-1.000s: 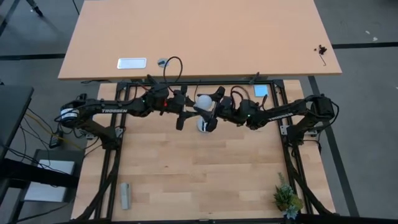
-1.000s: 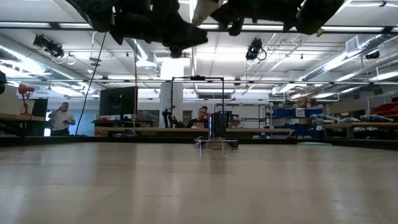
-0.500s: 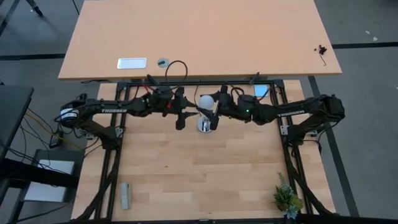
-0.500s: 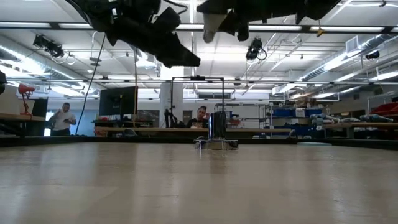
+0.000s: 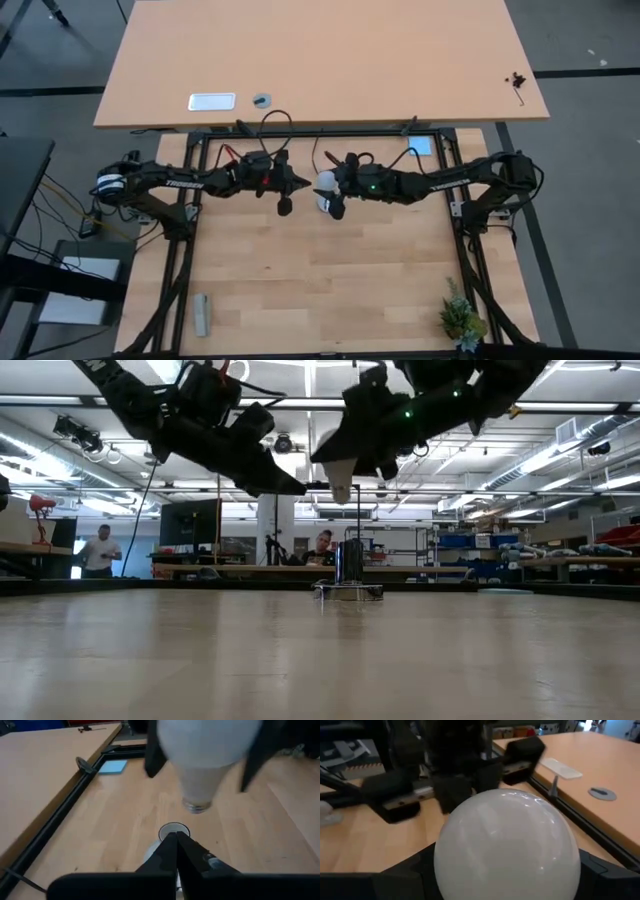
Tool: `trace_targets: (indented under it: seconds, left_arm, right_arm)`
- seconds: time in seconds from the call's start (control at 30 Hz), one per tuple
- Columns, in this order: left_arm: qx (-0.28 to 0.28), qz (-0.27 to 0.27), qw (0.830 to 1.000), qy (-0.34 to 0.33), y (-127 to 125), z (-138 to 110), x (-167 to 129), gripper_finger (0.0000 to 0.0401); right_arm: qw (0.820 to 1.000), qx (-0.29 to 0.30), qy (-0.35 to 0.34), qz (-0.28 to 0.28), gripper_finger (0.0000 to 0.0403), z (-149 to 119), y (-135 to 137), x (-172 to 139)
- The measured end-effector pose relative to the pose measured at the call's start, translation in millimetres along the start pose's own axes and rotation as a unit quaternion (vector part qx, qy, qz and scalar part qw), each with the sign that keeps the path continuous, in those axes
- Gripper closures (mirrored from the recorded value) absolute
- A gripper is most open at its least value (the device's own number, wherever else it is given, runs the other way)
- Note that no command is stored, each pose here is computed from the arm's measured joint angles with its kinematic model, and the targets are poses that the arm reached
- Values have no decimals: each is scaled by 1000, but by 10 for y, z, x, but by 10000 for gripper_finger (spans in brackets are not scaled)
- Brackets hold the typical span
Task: Screw lightbulb
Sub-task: Insert the lightbulb into the lamp socket
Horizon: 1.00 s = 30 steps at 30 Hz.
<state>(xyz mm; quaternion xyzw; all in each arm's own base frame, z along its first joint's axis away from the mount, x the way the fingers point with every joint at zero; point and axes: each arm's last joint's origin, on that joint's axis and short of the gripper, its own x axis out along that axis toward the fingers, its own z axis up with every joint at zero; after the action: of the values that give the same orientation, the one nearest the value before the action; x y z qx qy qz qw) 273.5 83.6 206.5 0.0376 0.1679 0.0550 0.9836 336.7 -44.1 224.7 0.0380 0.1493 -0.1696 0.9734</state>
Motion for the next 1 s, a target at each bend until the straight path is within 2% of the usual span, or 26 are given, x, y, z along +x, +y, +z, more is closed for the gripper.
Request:
trace_targets:
  seconds: [0.17, 0.4, 0.57, 0.77, 1.0]
  left_arm:
    - [-3, 0, 1000, 3, -12, -61, -11, 398]
    - [-5, 8, 1000, 2, -9, -73, -14, 399]
    - [-7, 13, 1000, 0, 8, -71, -17, 399]
    - [-8, 14, 1000, -1, 10, -68, -17, 399]
    - [-8, 17, 1000, -2, 8, -87, -22, 400]
  right_arm:
    - [1000, 11, 9, -20, 123, -218, -142, -11]
    - [997, 35, -65, -13, 123, -513, -280, -105]
    - [993, 55, -102, -2, 123, -704, -279, -37]
    - [994, 45, -95, -4, 123, -836, -248, 116]
    - [995, 38, -87, -22, 123, -921, -260, 160]
